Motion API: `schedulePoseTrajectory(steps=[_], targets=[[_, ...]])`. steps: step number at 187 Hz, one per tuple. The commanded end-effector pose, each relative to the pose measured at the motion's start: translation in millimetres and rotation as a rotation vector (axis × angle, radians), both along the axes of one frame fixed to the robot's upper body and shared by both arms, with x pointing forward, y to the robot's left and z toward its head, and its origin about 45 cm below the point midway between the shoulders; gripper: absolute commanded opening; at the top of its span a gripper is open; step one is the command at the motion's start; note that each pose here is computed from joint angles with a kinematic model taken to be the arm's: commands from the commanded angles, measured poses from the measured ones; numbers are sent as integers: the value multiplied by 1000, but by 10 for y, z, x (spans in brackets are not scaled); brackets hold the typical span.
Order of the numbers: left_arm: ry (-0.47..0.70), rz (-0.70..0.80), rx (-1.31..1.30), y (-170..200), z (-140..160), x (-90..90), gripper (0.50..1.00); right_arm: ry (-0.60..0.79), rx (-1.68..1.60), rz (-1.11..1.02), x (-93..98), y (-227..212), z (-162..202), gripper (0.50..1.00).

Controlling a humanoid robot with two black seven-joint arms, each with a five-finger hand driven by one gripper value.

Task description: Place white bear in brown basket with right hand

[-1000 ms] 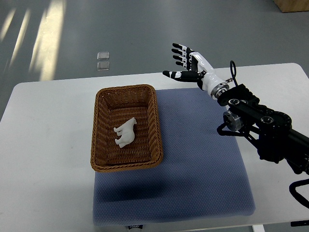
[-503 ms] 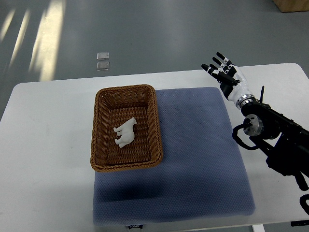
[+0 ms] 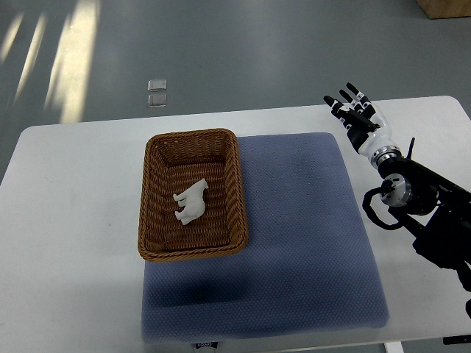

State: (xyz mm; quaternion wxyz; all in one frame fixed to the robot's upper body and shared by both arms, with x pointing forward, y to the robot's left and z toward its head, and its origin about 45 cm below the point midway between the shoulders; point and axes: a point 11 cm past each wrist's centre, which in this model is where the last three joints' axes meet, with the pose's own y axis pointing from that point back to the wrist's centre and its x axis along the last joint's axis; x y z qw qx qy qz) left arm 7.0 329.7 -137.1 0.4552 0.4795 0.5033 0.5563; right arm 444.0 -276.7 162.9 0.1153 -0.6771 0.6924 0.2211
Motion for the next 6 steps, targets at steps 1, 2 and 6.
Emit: schedulePoseTrajectory(steps=[1,2,6], targets=[[0,0,0,0,0,0,1000,-1,-4,-1,0,-15,4,926],[0,0,0,0,0,0,1000,-1,-4,-1,0,-15,4,926],[0,0,0,0,0,0,1000,-2,-4,-1,1,-16,6,926]])
